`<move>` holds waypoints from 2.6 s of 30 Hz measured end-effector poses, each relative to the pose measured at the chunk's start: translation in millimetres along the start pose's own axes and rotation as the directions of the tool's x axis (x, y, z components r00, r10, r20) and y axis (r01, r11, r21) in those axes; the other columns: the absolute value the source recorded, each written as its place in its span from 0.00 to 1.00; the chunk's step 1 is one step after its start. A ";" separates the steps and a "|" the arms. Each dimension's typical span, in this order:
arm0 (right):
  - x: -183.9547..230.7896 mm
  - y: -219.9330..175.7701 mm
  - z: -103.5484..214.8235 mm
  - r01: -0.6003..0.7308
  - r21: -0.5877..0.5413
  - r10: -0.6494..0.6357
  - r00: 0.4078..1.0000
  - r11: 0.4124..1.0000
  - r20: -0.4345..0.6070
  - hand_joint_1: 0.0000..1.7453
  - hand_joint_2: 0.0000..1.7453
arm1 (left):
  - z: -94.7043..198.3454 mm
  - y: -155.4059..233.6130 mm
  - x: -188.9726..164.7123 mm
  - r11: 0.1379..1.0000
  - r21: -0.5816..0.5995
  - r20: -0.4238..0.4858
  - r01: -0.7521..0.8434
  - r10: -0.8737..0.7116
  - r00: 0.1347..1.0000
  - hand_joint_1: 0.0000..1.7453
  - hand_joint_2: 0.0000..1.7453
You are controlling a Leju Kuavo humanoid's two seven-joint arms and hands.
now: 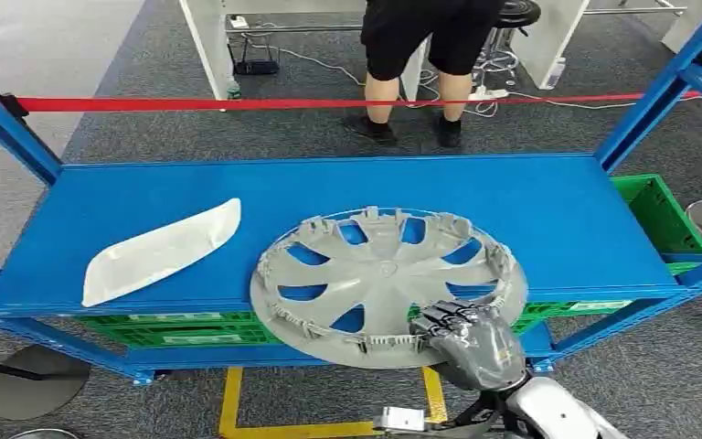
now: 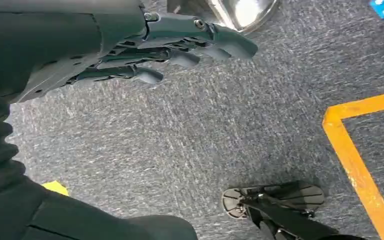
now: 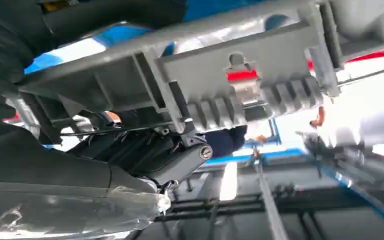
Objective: Take the parts from the cabinet and place them on the table.
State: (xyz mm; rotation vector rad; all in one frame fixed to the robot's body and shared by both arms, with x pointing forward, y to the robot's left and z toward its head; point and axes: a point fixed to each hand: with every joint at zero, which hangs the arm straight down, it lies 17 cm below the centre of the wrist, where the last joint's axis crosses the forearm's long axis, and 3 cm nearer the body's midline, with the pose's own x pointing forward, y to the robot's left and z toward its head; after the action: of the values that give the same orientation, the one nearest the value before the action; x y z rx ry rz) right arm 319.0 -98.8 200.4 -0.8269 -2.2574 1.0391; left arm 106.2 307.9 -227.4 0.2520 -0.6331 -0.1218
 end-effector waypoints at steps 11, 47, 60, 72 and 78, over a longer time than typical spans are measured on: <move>18.5 -43.4 -13.0 0.075 -0.165 -0.073 0.997 0.983 0.020 1.00 1.00 | 0.0 0.9 0.6 1.000 0.008 0.004 0.002 -0.002 1.000 0.00 1.00; 8.0 -143.4 -17.5 0.318 -0.501 -0.315 0.944 0.805 0.094 0.66 1.00 | 1.3 11.6 22.5 0.998 0.045 0.133 -0.036 0.030 0.991 0.00 1.00; 5.2 -139.1 -11.7 0.340 -0.473 -0.338 0.937 0.813 0.093 0.66 1.00 | -1.7 17.2 22.8 0.997 0.075 0.120 -0.007 -0.002 0.993 0.00 1.00; 2.9 -136.9 -2.0 0.328 -0.457 -0.332 0.940 0.827 0.074 0.66 1.00 | -0.9 15.2 20.2 0.998 0.066 0.114 0.014 -0.022 0.993 0.00 1.00; 2.3 -137.6 1.3 0.322 -0.456 -0.329 0.942 0.830 0.067 0.66 1.00 | -0.8 14.8 19.7 0.998 0.063 0.112 0.020 -0.027 0.993 0.00 1.00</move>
State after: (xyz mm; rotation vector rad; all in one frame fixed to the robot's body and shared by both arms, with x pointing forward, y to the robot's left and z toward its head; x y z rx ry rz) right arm 273.9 -169.4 309.7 -0.5842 -2.5573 0.3357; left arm 123.0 318.6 -212.8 0.3142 -0.7474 -0.1404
